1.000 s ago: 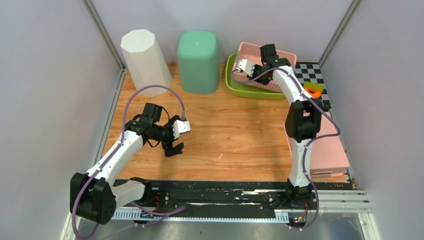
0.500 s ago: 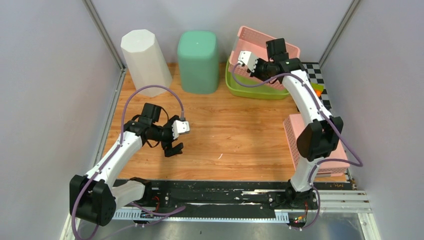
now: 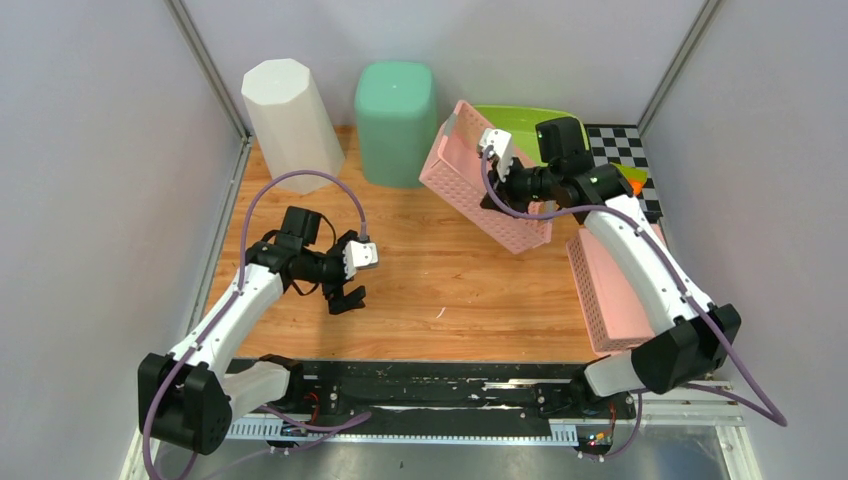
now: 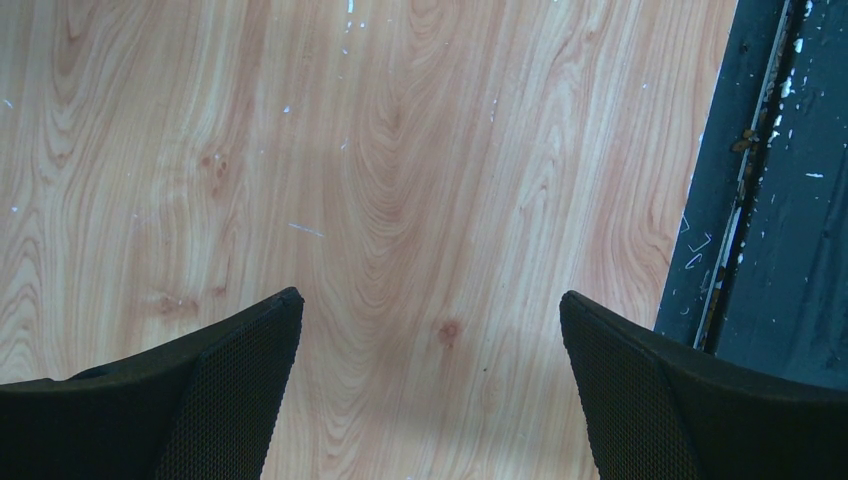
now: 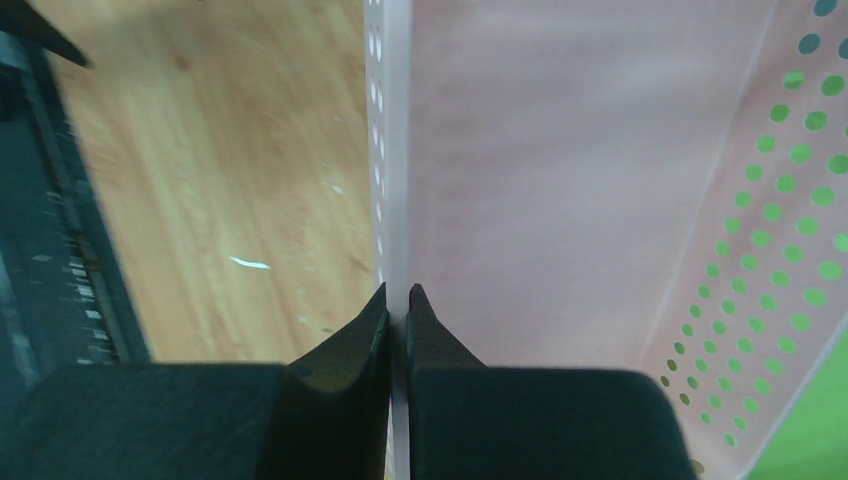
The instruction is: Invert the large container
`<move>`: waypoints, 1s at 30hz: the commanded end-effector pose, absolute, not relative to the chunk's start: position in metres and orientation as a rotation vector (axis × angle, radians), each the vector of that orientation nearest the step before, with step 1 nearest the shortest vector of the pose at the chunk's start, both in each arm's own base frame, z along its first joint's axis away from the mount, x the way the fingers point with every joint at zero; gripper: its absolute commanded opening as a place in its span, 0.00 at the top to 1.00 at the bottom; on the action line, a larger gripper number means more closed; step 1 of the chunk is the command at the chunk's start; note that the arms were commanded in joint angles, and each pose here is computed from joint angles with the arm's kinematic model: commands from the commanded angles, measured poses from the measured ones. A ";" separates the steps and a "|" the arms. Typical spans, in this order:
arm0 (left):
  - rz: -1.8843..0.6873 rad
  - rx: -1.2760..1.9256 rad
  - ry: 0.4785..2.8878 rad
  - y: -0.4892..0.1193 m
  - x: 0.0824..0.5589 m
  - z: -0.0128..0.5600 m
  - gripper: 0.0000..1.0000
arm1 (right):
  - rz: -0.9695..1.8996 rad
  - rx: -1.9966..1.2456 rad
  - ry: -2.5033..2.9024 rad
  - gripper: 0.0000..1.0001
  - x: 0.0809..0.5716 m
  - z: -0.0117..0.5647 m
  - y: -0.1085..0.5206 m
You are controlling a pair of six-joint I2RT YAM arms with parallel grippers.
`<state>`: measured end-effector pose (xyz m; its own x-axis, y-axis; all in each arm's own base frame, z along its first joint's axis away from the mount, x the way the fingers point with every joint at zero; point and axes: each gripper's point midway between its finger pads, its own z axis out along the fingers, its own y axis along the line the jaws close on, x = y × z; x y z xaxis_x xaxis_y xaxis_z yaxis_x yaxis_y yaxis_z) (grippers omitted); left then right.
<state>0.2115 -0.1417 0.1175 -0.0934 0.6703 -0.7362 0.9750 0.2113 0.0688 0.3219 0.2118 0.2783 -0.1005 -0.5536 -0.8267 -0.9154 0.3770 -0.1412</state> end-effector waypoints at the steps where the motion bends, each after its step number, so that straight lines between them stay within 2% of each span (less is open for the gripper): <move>1: -0.606 1.520 1.802 -0.144 0.212 0.128 0.00 | 0.855 -1.180 1.762 0.97 0.280 0.297 0.246; 6: -0.605 1.519 1.804 -0.143 0.212 0.128 0.00 | 1.132 -1.105 1.761 0.97 0.253 0.307 0.267; 15: -0.610 1.518 1.803 -0.143 0.212 0.128 0.00 | 1.532 -0.919 1.842 0.97 0.240 0.300 0.296; 24: -0.609 1.517 1.800 -0.143 0.212 0.129 0.00 | 1.793 -0.666 1.914 0.97 0.243 0.295 0.310; 30: -0.614 1.517 1.808 -0.142 0.212 0.127 0.00 | 1.850 -0.486 1.975 0.97 0.250 0.279 0.312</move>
<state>0.2115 -0.1417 0.1187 -0.0951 0.6633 -0.7423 0.9749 0.2130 0.0654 0.2504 0.3048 0.2667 -0.8340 -0.0350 -0.5507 -0.5504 0.1246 0.8256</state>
